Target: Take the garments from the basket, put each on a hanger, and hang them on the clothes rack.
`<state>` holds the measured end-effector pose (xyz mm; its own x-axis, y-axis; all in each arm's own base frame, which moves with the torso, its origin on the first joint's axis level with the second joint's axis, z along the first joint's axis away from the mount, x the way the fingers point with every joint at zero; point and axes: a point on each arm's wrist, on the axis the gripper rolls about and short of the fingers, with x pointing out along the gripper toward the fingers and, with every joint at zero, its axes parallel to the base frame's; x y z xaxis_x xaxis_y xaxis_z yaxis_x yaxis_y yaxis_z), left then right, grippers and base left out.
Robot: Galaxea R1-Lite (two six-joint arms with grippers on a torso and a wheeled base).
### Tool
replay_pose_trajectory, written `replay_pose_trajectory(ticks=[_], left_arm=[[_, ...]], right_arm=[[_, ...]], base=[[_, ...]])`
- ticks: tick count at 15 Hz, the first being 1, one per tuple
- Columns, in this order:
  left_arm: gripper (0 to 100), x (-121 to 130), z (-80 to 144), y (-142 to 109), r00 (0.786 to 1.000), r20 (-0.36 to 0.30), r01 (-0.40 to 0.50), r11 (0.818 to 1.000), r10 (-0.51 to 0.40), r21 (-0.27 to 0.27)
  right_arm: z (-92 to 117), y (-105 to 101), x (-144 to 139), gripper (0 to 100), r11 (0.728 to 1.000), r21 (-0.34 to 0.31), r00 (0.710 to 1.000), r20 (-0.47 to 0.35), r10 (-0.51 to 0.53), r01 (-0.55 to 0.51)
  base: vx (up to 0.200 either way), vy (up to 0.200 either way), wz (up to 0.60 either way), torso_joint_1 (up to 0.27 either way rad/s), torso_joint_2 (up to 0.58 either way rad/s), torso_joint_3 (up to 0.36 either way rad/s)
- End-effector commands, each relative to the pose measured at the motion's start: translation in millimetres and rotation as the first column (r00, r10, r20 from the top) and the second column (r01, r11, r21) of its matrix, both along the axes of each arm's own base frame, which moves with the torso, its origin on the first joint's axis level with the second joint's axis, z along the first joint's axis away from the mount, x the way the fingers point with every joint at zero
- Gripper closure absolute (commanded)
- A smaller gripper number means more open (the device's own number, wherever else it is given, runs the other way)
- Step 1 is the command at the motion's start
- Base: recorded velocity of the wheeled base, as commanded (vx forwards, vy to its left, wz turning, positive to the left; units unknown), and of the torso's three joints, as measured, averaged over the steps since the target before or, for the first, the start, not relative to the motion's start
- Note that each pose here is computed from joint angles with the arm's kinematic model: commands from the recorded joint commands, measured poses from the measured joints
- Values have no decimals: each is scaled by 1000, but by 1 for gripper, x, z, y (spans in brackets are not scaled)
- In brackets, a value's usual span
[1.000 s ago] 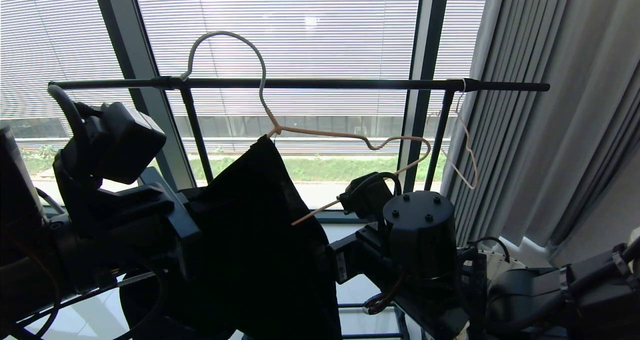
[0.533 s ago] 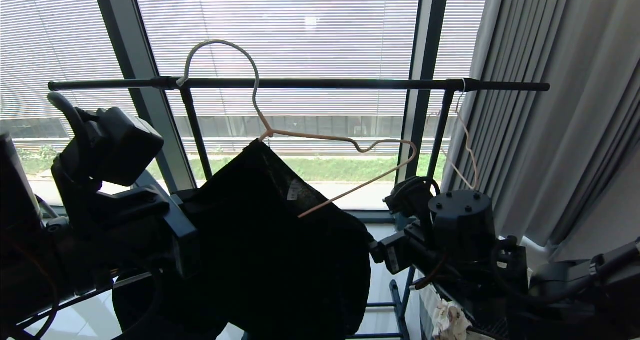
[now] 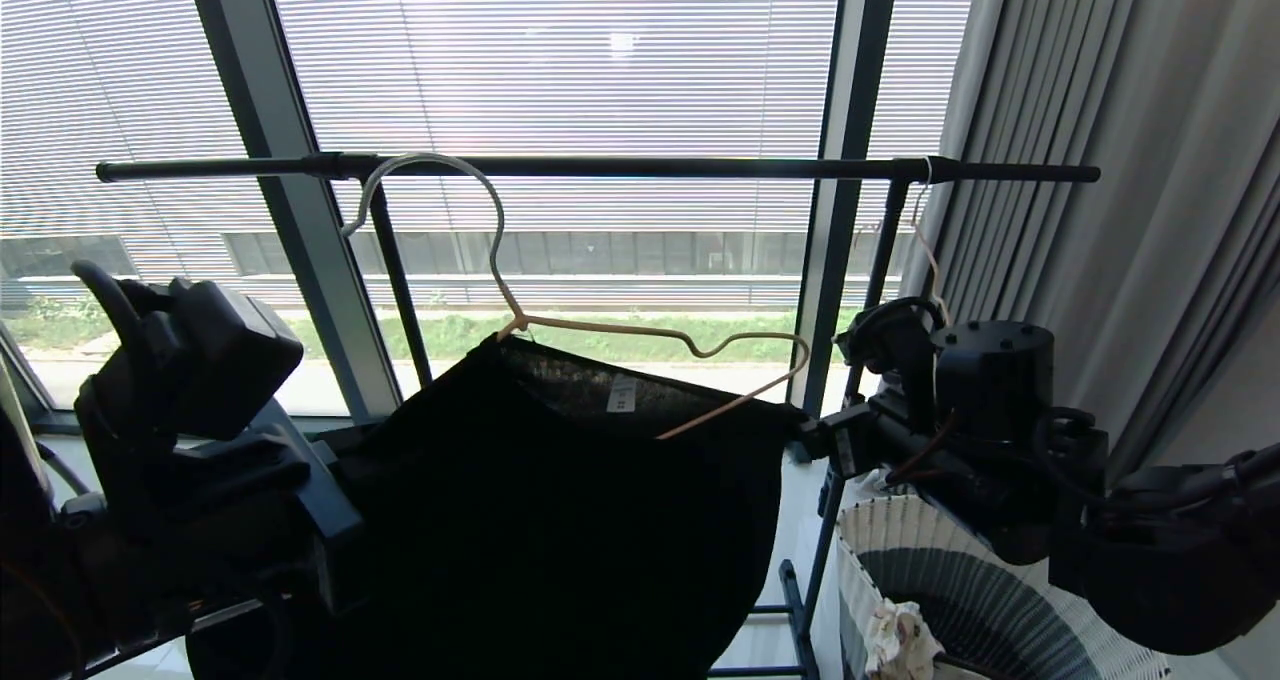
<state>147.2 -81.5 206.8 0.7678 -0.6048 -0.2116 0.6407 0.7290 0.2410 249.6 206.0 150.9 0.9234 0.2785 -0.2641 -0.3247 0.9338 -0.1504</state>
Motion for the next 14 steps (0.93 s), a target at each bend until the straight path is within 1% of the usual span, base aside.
replay_pose_trajectory(ticks=[1,3,5,7,9,11,14], left_arm=[[100,-9,-7,5,1000,-3,3,1000,-3,10],[100,-14,-12,7,1000,-10,8,1000,-8,15],[100,-14,-14,7,1000,-16,8,1000,-7,23],[100,-12,-20,8,1000,-16,12,998,-11,69],[100,-11,-24,7,1000,-22,15,996,-13,91],[100,-8,-31,6,998,-54,18,994,-13,108],[100,7,-45,-1,991,-132,24,989,-5,143]], right_arm=[[6,-5,7,0,1000,-1,1000,18,-21,21],[4,-9,9,0,999,-20,999,6,-32,32],[4,-9,9,0,999,-21,1000,4,-27,27],[4,-9,9,0,999,-27,1000,4,-17,17],[6,-9,9,0,999,-32,1000,-2,-17,17],[12,-10,13,0,999,-33,1000,-6,-19,19],[32,-10,16,0,999,-14,999,-19,44,-44]], base=[[0,0,0,0,0,0],[0,0,0,0,0,0],[0,0,0,0,0,0],[0,0,0,0,0,0],[0,0,0,0,0,0],[0,0,0,0,0,0],[0,0,0,0,0,0]])
